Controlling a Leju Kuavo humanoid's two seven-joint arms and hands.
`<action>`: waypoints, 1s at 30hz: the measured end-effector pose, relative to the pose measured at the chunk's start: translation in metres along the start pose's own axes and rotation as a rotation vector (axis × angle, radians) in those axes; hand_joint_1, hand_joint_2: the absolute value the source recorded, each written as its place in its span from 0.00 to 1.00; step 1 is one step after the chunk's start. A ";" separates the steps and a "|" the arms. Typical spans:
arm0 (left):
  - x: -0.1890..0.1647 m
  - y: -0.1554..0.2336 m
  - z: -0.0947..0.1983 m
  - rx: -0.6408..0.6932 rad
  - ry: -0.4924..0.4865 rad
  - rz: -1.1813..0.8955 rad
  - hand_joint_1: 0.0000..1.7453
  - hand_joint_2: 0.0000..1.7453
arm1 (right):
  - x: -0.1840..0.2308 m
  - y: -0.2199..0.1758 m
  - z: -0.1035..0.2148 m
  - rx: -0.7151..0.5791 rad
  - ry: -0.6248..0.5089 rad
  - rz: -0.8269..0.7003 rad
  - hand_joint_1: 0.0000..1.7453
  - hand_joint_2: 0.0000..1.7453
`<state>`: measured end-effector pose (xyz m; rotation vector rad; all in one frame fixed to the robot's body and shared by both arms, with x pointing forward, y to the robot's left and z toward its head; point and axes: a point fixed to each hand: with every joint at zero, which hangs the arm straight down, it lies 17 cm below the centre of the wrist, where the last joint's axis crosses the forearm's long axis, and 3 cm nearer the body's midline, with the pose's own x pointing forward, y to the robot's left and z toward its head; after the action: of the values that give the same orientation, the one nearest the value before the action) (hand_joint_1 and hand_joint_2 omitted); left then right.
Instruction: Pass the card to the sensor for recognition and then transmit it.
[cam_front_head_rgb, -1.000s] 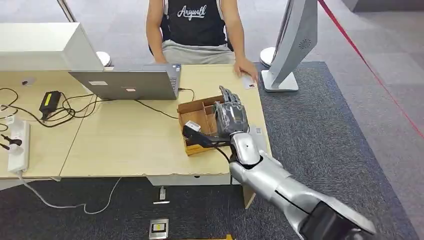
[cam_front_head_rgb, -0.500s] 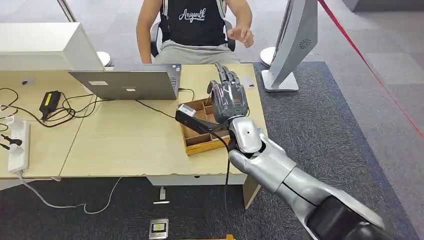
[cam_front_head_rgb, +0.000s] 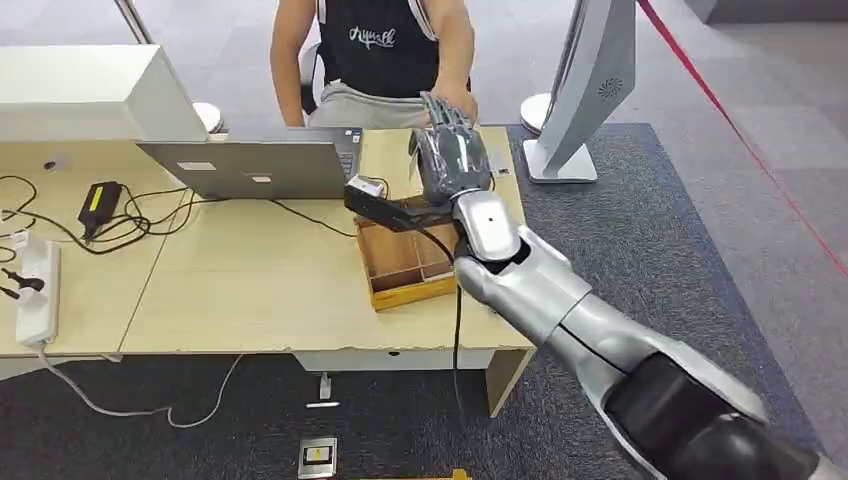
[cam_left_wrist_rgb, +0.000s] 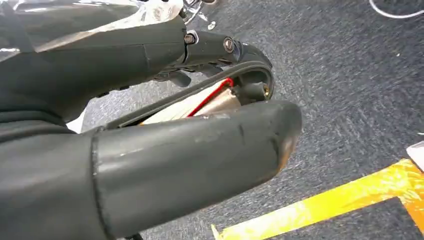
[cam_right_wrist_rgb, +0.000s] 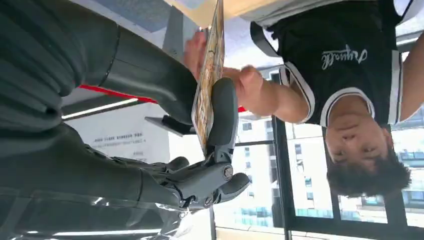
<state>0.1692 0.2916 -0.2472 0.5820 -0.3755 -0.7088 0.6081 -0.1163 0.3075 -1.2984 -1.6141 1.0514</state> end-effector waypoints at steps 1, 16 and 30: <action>0.000 0.000 0.000 0.001 -0.001 0.000 0.00 0.00 | -0.001 -0.003 -0.005 -0.003 0.009 -0.001 1.00 1.00; 0.000 0.000 0.000 0.001 -0.002 -0.004 0.00 0.00 | -0.039 0.004 -0.024 0.043 0.184 0.049 1.00 1.00; 0.001 -0.001 0.001 -0.001 -0.008 -0.011 0.00 0.00 | -0.063 0.020 -0.019 0.077 0.241 0.097 0.00 1.00</action>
<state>0.1689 0.2903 -0.2473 0.5808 -0.3798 -0.7222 0.6417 -0.1737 0.2903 -1.4046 -1.3307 0.9642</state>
